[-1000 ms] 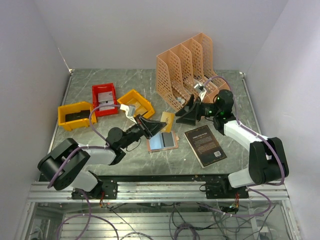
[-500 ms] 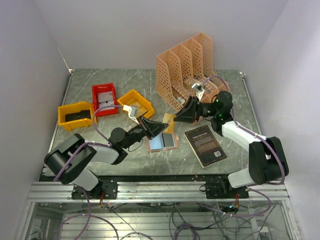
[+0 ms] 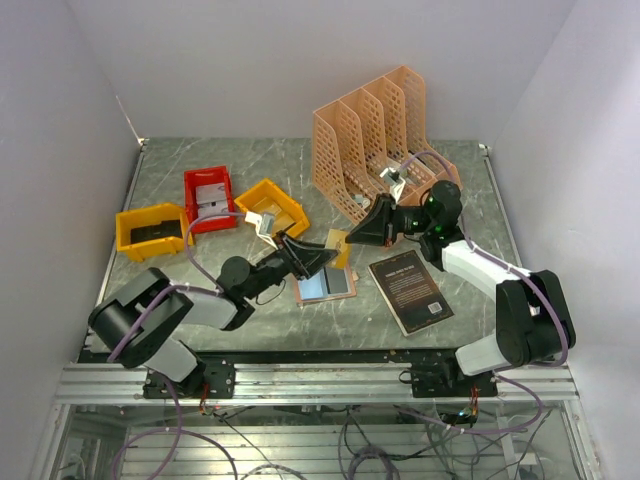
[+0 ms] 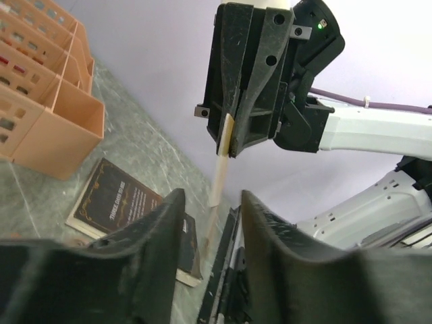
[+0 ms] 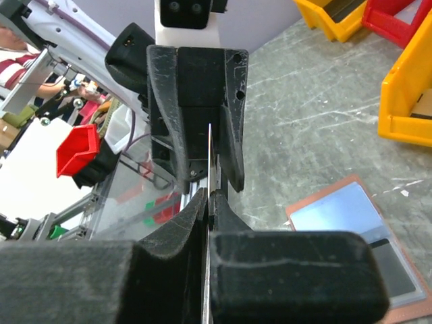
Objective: Put the credit cards into the card holder
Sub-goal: Pick up the credit card from the storage box, then insert the credit card into the card holder.
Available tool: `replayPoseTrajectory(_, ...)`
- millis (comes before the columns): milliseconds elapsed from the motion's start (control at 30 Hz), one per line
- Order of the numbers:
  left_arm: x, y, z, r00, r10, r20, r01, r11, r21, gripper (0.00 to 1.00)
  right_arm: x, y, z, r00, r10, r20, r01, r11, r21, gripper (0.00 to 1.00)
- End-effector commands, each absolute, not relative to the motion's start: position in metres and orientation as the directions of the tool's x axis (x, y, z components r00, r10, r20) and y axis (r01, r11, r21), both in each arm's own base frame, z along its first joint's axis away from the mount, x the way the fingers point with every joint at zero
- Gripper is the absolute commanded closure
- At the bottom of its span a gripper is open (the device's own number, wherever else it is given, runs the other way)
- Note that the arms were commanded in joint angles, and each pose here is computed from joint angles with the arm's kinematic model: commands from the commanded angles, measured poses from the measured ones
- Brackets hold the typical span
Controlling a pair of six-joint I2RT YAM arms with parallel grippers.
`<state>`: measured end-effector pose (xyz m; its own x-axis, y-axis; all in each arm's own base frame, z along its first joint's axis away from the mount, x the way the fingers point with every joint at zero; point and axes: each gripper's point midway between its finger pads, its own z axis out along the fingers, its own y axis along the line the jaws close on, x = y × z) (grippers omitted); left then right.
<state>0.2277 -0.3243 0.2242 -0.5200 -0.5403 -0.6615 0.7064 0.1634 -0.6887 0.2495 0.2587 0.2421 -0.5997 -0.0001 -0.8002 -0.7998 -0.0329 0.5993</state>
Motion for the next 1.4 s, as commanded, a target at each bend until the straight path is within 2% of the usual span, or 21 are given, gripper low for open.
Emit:
replayPoseTrajectory(0,0.233,-0.300,0.230,-0.447,-0.585,-0.676,0.694,0.249,-0.675,0.43,0.261,0.259,0.226,-0.597,-0.032,-0.801,-0.802,0.012,0.597,1.00)
replayPoseTrajectory(100,0.240,-0.281,0.201,-0.478,-0.520,-0.708,0.599,0.397,-0.696,0.34,0.273,0.257,0.204,-0.622,-0.052,-0.781,-0.782,0.092,0.616,1.00)
replayPoseTrajectory(200,0.241,-0.263,0.169,-0.526,-0.432,-0.733,0.490,0.550,-0.676,0.33,0.279,0.257,0.184,-0.656,-0.064,-0.752,-0.752,0.142,0.644,1.00)
replayPoseTrajectory(267,0.237,-0.254,0.155,-0.560,-0.394,-0.729,0.445,0.599,-0.666,0.35,0.282,0.256,0.170,-0.678,-0.077,-0.731,-0.731,0.172,0.661,1.00)
replayPoseTrajectory(500,0.220,-0.263,0.117,-0.683,-0.350,-0.641,0.393,0.563,-0.727,0.50,0.289,0.257,0.128,-0.756,-0.127,-0.642,-0.651,0.246,0.718,1.00)
replayPoseTrajectory(733,0.228,-0.276,0.095,-0.726,-0.326,-0.606,0.363,0.566,-0.740,0.55,0.291,0.256,0.102,-0.802,-0.143,-0.580,-0.593,0.306,0.745,1.00)
replayPoseTrajectory(900,0.231,-0.275,0.073,-0.748,-0.297,-0.594,0.329,0.613,-0.719,0.65,0.292,0.258,0.087,-0.829,-0.147,-0.540,-0.555,0.334,0.762,1.00)
replayPoseTrajectory(1367,0.231,-0.255,0.035,-0.765,-0.260,-0.589,0.249,0.724,-0.643,0.69,0.291,0.263,0.061,-0.873,-0.156,-0.463,-0.485,0.384,0.786,1.00)
